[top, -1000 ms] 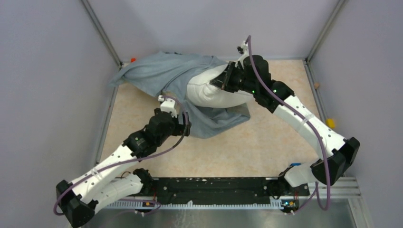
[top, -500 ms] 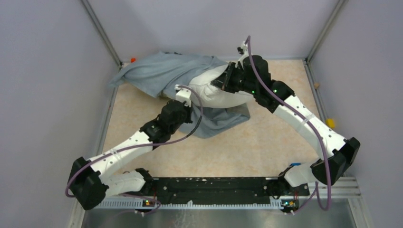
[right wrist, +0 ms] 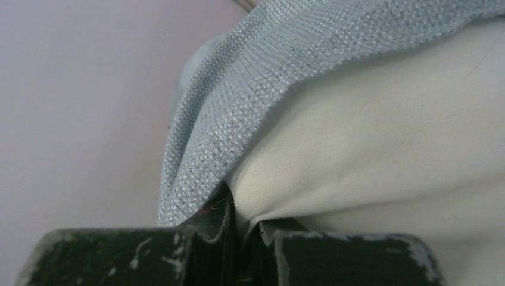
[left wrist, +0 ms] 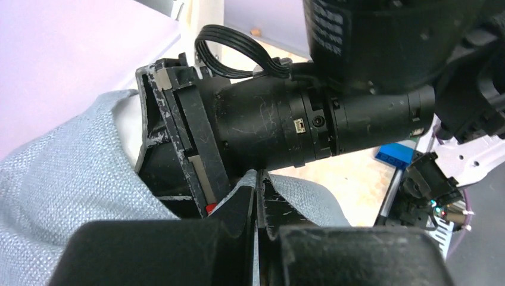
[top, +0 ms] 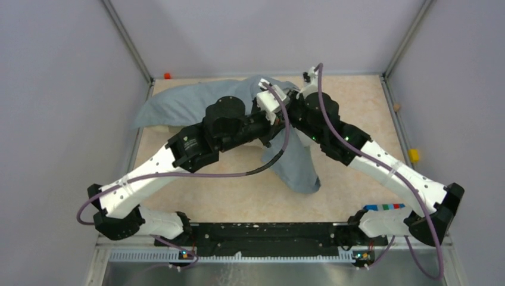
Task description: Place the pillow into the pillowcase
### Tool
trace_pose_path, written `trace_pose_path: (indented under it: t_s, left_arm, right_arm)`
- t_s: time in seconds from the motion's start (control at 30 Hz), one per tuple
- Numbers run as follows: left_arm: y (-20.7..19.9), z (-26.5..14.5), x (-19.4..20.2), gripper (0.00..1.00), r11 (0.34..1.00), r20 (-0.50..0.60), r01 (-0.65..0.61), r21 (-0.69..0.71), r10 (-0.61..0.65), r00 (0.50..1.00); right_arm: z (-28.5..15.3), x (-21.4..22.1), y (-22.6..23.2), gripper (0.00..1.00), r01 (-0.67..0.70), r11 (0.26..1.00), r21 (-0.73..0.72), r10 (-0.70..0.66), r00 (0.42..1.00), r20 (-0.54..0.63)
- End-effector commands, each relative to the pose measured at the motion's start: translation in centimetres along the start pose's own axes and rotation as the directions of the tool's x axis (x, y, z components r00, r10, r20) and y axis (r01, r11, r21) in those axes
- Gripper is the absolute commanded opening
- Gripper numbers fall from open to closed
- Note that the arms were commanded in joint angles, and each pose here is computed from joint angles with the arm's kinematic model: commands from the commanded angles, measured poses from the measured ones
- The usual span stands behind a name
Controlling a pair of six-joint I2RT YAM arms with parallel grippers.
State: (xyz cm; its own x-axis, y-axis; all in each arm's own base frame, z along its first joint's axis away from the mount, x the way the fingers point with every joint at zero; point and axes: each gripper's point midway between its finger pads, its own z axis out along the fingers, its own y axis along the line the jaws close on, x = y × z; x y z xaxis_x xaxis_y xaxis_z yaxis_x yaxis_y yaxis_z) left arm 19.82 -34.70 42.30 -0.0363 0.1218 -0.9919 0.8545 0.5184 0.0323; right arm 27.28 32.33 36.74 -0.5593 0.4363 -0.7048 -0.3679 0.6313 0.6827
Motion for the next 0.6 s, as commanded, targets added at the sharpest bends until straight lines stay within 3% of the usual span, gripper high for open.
trace_pose_path:
  t_s: [0.0, 0.2, 0.3, 0.47, 0.57]
  left_arm:
    - [2.7, 0.7, -9.0, 0.0, 0.997, 0.233, 0.045, -0.066, -0.028, 0.972]
    - [9.7, 4.8, -10.1, 0.0, 0.964, 0.198, 0.25, -0.089, -0.229, 0.953]
    - [10.3, 9.1, -7.5, 0.0, 0.96, 0.069, 0.273, -0.067, -0.269, 0.961]
    - [11.7, 13.6, 0.1, 0.0, 0.93, -0.086, 0.356, -0.096, -0.364, 0.927]
    - [14.0, 13.3, 2.5, 0.0, 0.893, -0.065, 0.423, -0.152, -0.436, 0.897]
  right_arm:
    - [-0.8, 2.6, -0.3, 0.0, -0.071, 0.997, 0.026, 0.071, 0.997, 0.012]
    - [-2.2, 2.8, -1.9, 0.0, -0.15, 0.987, 0.065, 0.145, 0.986, 0.078]
    - [-1.9, 2.0, -5.0, 0.0, -0.191, 0.976, 0.108, 0.183, 0.98, 0.08]
    - [-1.5, 1.5, -11.7, 0.51, -0.092, 0.975, 0.204, 0.095, 0.995, -0.002]
    - [-2.9, 0.9, -14.4, 0.65, -0.013, 0.971, 0.239, 0.022, 0.999, -0.036]
